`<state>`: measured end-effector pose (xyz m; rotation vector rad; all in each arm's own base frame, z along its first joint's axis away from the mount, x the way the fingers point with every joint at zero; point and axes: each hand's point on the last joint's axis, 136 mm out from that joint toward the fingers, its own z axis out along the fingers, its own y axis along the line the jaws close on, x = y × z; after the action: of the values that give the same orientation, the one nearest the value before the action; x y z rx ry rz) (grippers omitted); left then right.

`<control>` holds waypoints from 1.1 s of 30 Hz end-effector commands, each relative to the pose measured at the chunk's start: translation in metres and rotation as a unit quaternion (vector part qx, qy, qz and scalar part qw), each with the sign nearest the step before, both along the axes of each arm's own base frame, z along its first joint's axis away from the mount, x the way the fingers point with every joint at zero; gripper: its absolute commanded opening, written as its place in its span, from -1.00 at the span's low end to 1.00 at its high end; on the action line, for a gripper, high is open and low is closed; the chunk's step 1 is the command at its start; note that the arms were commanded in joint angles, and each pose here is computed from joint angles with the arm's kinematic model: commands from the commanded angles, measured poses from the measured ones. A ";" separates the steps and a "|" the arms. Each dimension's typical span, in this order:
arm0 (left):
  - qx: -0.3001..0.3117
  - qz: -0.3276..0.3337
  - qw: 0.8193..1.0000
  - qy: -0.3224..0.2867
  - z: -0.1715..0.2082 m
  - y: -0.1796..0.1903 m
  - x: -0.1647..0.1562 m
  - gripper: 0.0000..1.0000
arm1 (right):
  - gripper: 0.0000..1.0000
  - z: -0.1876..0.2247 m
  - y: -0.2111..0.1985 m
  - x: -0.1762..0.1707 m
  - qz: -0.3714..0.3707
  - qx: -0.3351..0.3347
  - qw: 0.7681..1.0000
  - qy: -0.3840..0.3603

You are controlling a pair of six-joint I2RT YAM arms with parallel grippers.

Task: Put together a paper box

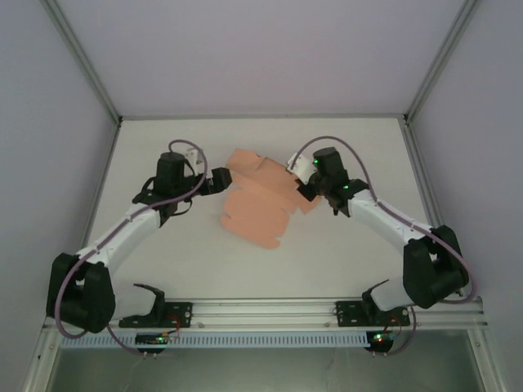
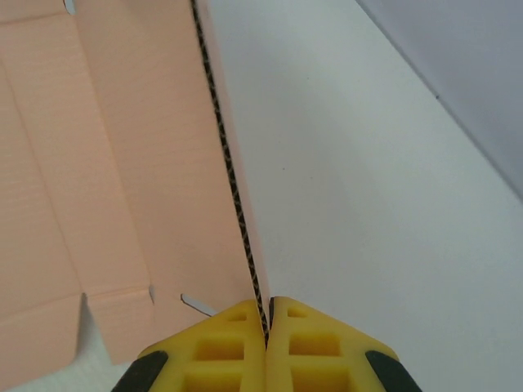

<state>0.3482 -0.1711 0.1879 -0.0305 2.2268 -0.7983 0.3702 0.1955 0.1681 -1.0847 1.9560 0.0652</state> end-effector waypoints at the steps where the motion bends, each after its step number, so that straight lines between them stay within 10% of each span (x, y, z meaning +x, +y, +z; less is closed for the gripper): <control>1: 0.032 0.037 0.999 0.024 -0.026 0.031 -0.001 0.99 | -1.00 0.006 0.014 -0.026 0.050 0.088 0.993 0.063; 16: -0.078 -0.097 0.991 -0.051 -0.014 -0.003 0.026 0.99 | -1.00 0.006 0.007 -0.029 0.077 0.167 0.978 0.101; 24: -0.145 -0.220 0.958 -0.112 0.003 -0.038 0.007 0.82 | -1.00 0.005 0.009 -0.029 0.085 0.192 0.970 0.121; 33: -0.121 -0.203 0.960 -0.148 0.011 -0.040 0.020 -0.39 | -1.00 0.002 0.010 -0.028 0.082 0.196 0.967 0.140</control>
<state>0.3634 -0.2064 0.1832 0.3511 1.9422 -1.2234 0.3389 0.2033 0.1618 -1.0277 1.9816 0.6614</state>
